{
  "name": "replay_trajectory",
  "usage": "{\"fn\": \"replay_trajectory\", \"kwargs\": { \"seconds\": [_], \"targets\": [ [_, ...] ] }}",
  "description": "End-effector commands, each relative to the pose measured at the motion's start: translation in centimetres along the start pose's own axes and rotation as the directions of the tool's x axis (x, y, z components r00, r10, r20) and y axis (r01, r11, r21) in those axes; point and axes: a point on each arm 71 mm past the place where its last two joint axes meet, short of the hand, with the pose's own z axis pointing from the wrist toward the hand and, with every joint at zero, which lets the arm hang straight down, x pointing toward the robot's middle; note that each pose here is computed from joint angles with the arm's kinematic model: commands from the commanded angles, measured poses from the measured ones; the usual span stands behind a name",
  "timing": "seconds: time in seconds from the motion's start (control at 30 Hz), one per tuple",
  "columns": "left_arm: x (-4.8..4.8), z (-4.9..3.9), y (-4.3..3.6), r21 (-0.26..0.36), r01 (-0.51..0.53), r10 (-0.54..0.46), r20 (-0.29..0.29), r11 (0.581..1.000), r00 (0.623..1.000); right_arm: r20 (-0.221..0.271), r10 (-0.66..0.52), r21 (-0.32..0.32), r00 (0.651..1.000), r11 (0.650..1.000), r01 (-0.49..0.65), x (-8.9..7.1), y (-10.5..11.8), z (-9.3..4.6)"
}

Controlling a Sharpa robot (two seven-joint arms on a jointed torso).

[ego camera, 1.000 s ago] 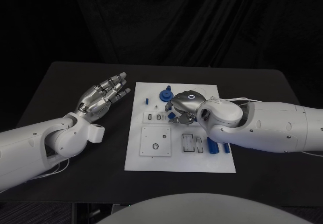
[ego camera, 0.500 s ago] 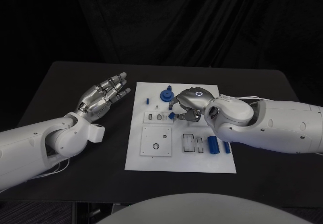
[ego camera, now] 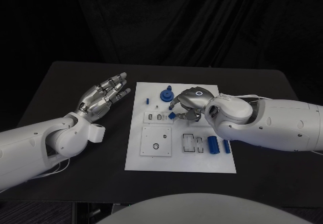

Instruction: Assemble the parts on the task board

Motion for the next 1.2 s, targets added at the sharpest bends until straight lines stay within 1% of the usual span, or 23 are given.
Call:
{"fn": "replay_trajectory", "kwargs": {
  "seconds": [0.03, 0.63, 0.93, 1.07, 1.2],
  "targets": [
    [0.24, 0.05, 0.01, 0.012, 0.01, -0.01, -0.013, 1.0, 1.0, -0.024, -0.014, -0.015, 1.0, 1.0, 0.014, 0.32, 0.12, 0.04],
    [0.24, 0.05, 0.05, 0.011, 0.011, -0.011, -0.014, 1.0, 1.0, -0.049, -0.02, -0.04, 0.999, 0.999, 0.018, 0.8, 0.6, 0.37],
    [0.28, 0.09, 0.09, 0.01, 0.012, -0.012, -0.015, 1.0, 1.0, -0.071, -0.029, -0.041, 0.997, 0.999, 0.026, 1.06, 0.64, 0.63],
    [0.28, 0.1, 0.1, 0.01, 0.012, -0.012, -0.015, 1.0, 1.0, -0.067, -0.027, -0.05, 0.997, 0.998, 0.023, 1.12, 0.82, 0.72],
    [0.29, 0.1, 0.1, 0.011, 0.012, -0.012, -0.016, 1.0, 1.0, -0.052, -0.021, -0.06, 0.998, 0.998, 0.017, 1.08, 1.0, 0.81]
  ]
}}
